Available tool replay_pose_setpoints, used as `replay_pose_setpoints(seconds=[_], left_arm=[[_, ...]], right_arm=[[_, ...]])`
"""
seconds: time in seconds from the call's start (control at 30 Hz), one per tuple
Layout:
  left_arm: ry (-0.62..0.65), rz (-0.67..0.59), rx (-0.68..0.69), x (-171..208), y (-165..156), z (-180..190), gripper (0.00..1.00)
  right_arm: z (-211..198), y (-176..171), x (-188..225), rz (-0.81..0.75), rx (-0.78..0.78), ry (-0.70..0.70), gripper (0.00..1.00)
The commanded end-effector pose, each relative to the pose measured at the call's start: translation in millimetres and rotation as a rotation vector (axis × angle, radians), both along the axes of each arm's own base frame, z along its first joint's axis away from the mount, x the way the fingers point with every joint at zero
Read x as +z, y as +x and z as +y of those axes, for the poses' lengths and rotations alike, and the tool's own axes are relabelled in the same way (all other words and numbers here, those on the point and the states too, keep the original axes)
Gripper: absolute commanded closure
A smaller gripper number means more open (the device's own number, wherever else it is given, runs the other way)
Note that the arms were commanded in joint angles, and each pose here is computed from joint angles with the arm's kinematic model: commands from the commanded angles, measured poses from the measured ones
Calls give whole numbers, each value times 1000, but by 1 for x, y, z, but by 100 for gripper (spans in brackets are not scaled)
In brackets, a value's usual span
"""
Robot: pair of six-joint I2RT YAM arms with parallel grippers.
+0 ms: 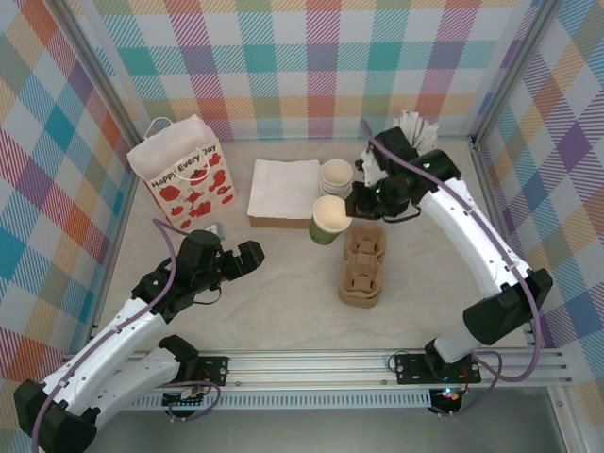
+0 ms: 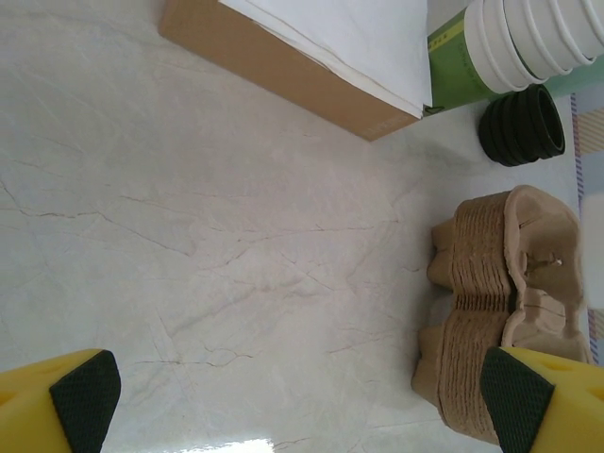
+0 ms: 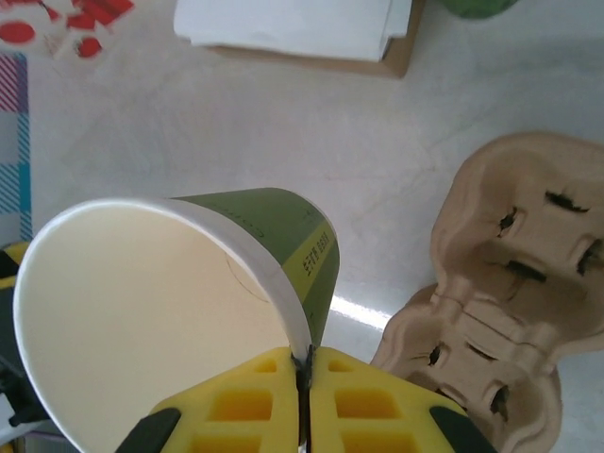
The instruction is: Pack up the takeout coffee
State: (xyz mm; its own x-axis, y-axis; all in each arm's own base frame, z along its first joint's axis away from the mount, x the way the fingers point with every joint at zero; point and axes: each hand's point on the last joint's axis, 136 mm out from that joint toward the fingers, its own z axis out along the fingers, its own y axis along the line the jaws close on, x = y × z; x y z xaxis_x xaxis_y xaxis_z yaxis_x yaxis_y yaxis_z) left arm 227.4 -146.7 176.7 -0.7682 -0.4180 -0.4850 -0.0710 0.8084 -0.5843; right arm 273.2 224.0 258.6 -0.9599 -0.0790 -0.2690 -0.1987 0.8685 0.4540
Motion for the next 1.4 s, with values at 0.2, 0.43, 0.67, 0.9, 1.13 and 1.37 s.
replay_pose_setpoints(seconds=[0.2, 0.43, 0.67, 0.9, 1.13, 1.37], left_arm=[[31, 28, 19, -5, -7, 7, 0], [49, 50, 22, -14, -10, 10, 0], [49, 51, 26, -14, -10, 10, 0], [45, 56, 23, -16, -8, 7, 0], [47, 59, 20, -17, -7, 6, 0], [47, 57, 21, -16, -7, 6, 0]], right_arm=[[34, -11, -47, 41, 34, 1, 92], [46, -11, -89, 66, 61, -76, 91], [52, -9, -117, 83, 85, -142, 91], [56, -12, -136, 110, 100, -178, 90], [56, -15, -148, 134, 107, -205, 89], [58, -18, -145, 138, 112, -183, 82]])
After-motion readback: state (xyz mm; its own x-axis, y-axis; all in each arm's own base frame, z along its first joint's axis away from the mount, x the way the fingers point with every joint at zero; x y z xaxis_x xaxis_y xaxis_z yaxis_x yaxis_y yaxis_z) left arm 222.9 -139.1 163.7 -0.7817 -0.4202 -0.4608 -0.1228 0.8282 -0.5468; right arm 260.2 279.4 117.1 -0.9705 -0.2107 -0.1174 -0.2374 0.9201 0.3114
